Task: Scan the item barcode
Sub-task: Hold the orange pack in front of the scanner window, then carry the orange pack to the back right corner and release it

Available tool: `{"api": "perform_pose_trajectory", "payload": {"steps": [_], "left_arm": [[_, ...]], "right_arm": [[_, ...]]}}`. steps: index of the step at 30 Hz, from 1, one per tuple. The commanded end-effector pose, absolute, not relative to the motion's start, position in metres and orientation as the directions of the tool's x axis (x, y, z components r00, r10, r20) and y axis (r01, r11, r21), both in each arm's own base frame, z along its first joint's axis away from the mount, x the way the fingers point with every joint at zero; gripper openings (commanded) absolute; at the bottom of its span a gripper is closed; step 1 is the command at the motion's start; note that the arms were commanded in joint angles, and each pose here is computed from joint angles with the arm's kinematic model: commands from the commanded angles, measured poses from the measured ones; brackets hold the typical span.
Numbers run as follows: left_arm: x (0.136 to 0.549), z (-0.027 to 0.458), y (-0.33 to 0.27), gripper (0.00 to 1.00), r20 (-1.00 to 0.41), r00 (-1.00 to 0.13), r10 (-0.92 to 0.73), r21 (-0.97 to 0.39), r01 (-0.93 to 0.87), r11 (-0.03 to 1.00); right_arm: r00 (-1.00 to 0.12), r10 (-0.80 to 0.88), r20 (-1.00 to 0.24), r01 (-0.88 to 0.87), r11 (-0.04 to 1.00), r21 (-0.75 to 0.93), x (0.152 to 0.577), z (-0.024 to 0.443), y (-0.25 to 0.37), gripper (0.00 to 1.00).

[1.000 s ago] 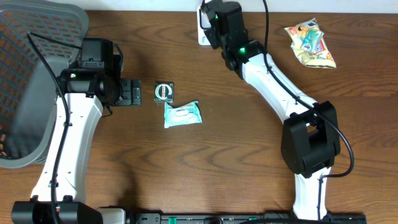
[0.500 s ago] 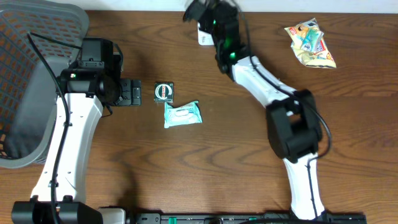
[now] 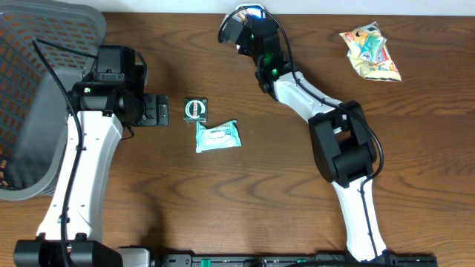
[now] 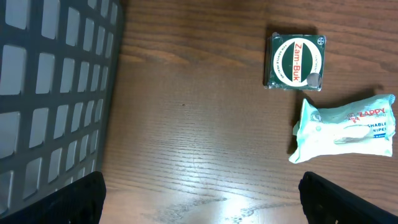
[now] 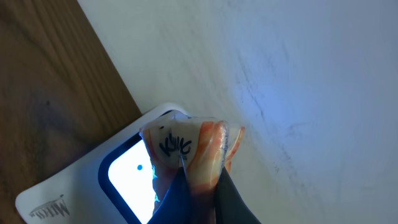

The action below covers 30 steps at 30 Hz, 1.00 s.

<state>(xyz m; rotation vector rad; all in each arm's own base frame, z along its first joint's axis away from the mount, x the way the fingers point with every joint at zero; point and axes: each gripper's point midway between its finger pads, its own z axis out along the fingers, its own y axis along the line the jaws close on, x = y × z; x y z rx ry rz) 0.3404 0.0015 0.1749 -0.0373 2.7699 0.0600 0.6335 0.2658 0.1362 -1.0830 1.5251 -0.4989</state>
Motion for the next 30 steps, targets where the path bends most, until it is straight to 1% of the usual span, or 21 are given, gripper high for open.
{"api": "perform_pose_trajectory", "payload": {"steps": [1, 9, 12, 15, 18, 21, 23, 26, 30], "left_arm": [[0.339, 0.171, 0.003, 0.98, -0.35, -0.937, -0.011, 0.048, -0.03, 0.998], [0.339, 0.171, 0.003, 0.98, -0.35, -0.937, -0.011, 0.048, -0.03, 0.998], [0.339, 0.171, 0.003, 0.98, -0.35, -0.937, -0.012, 0.048, -0.03, 0.998], [0.339, 0.171, 0.003, 0.98, -0.35, -0.937, -0.011, 0.048, -0.03, 0.998], [0.339, 0.171, 0.003, 0.98, -0.35, -0.937, -0.012, 0.048, -0.03, 0.998], [0.339, 0.171, 0.003, 0.98, -0.35, -0.937, -0.011, 0.048, -0.03, 0.998], [0.339, 0.171, 0.003, 0.98, -0.35, -0.937, -0.011, 0.048, -0.03, 0.998], [0.339, 0.171, 0.003, 0.98, -0.35, -0.937, -0.011, 0.048, -0.03, 0.998], [0.339, 0.171, 0.003, 0.97, -0.35, -0.937, -0.011, 0.048, -0.03, 0.998]], "right_arm": [[0.065, -0.818, -0.571, -0.355, 0.516, -0.78, 0.638, 0.144, 0.258, 0.01], [0.036, -0.813, -0.582, -0.336, 0.539, -0.773, 0.643, 0.144, 0.245, 0.01], [0.003, -0.785, -0.619, -0.308, 0.588, -0.748, 0.645, 0.148, 0.24, 0.01], [-0.057, -0.76, -0.648, -0.215, 0.643, -0.735, 0.651, 0.158, 0.221, 0.01], [-0.125, -0.682, -0.721, -0.089, 0.731, -0.677, 0.657, 0.172, 0.192, 0.01], [-0.189, -0.589, -0.786, 0.024, 0.797, -0.603, 0.659, 0.185, 0.158, 0.01], [-0.221, -0.539, -0.813, 0.085, 0.82, -0.567, 0.659, 0.193, 0.136, 0.01], [-0.271, -0.463, -0.844, 0.126, 0.852, -0.508, 0.657, 0.204, 0.103, 0.01], [-0.328, -0.281, -0.902, 0.208, 0.91, -0.359, 0.65, 0.216, 0.05, 0.01]]}}
